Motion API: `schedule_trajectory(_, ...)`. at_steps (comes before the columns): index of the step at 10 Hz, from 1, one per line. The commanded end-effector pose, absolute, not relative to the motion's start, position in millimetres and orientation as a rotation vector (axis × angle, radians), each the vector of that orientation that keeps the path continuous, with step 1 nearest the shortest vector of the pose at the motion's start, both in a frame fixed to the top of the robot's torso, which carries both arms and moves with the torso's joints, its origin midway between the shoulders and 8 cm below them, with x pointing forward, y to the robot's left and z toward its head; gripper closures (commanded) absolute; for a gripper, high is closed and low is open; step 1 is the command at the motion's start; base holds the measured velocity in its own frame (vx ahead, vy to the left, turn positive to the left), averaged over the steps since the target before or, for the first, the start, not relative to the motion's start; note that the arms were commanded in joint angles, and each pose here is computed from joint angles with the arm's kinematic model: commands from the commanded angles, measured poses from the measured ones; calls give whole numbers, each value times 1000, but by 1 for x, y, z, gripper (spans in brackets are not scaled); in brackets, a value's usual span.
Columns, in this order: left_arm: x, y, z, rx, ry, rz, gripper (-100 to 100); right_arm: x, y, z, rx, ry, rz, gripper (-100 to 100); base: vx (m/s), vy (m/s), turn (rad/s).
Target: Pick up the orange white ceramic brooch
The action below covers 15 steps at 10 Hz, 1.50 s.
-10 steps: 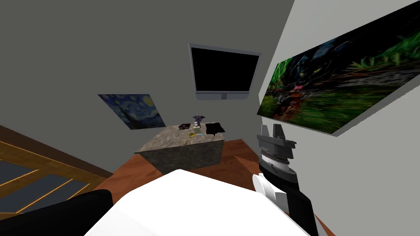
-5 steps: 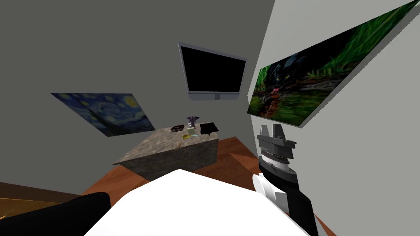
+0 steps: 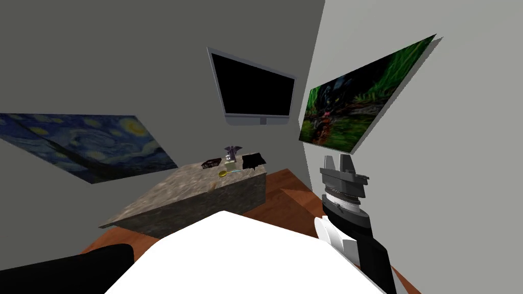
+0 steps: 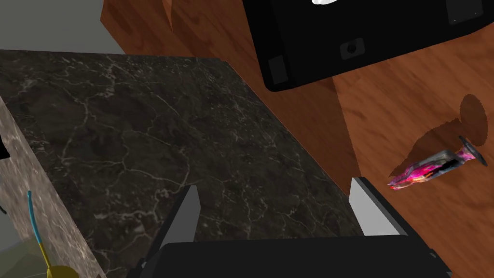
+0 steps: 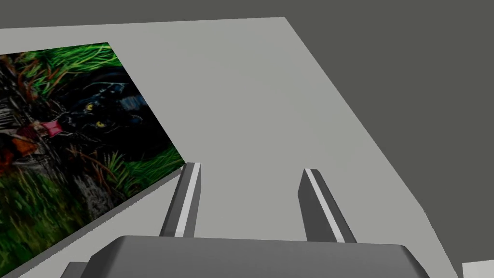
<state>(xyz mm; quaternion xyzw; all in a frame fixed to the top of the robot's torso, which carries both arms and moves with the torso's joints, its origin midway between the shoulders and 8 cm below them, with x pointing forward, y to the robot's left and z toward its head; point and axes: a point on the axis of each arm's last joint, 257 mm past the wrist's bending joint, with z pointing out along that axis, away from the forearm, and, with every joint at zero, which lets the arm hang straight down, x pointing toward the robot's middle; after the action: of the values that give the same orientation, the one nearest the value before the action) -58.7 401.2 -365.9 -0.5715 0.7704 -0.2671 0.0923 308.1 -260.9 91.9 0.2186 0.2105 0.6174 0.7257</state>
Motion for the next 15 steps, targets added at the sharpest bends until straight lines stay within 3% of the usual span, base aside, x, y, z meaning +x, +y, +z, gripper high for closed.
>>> schedule_trajectory(1, -76, 420, -366, -1734, 2339, -712, -100, 308, -261, 92, 482, 464, 1362, 0, 31, -34, -269)
schedule_trajectory(8, -115, 488, -357, -1740, 2538, -432, -100, 308, -261, 92, 482, 464, 1362, 0, 56, -26, -234)
schedule_trajectory(15, -117, 558, -345, -1653, 2678, -162, -100, 308, -261, 92, 482, 464, 1362, 0, 82, 16, -227)
